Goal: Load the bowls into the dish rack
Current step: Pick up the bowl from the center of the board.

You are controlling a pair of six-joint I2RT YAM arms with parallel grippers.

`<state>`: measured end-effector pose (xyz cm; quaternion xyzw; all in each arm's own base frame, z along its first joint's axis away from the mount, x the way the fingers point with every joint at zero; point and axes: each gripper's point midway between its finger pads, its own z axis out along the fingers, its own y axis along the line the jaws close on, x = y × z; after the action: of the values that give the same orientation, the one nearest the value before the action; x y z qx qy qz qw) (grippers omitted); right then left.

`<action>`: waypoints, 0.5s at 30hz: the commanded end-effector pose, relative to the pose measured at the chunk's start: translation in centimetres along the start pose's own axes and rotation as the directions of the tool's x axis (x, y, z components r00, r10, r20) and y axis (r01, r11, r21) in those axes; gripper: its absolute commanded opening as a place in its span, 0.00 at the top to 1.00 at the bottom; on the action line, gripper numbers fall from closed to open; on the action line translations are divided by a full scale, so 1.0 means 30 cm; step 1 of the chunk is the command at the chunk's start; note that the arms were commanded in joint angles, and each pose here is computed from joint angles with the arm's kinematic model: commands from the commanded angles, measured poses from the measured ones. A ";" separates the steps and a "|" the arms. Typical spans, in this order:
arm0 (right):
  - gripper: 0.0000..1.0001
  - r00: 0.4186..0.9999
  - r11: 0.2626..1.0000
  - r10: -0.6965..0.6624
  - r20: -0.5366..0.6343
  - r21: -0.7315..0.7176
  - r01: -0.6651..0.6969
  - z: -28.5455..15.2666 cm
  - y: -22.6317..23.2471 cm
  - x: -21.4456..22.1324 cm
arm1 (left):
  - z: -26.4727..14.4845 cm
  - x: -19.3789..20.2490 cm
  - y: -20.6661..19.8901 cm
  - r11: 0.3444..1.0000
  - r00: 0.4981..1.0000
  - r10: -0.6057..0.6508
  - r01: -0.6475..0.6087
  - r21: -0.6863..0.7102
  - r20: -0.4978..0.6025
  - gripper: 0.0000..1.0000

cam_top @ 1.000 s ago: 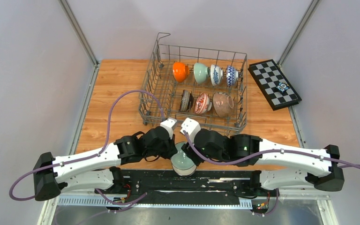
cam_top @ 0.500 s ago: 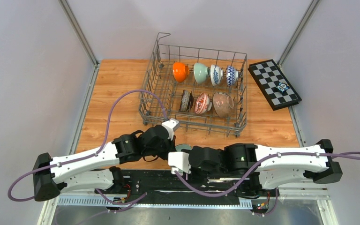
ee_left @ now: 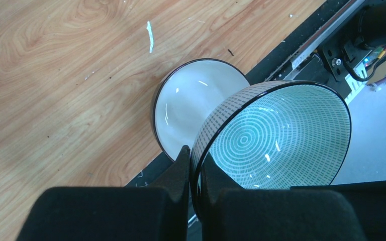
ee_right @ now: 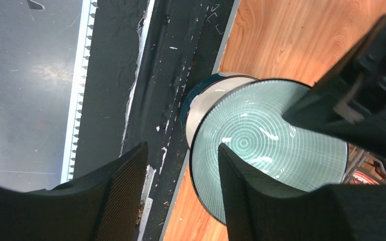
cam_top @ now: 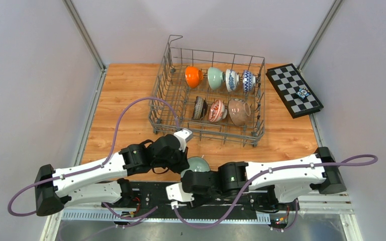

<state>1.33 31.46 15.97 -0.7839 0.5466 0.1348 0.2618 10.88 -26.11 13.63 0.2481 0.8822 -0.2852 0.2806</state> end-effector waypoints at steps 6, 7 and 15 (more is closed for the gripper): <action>0.52 0.976 0.997 -0.075 -0.204 0.019 0.080 0.040 -0.017 0.037 | -0.039 -0.065 -0.066 0.997 0.998 0.011 -0.015 0.077 0.054 1.00; 0.53 0.973 0.996 -0.075 -0.216 0.026 0.083 0.042 -0.021 0.040 | -0.039 -0.064 -0.065 0.997 0.998 0.012 -0.016 0.075 0.054 1.00; 0.60 0.955 0.991 -0.082 -0.284 0.078 0.108 0.041 -0.051 0.045 | -0.044 -0.055 -0.055 0.998 0.999 0.017 -0.020 0.064 0.043 1.00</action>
<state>2.91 31.96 14.03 -0.8041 0.5505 0.0223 0.2235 10.56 -25.85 13.44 0.2559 0.8830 -0.2827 0.2737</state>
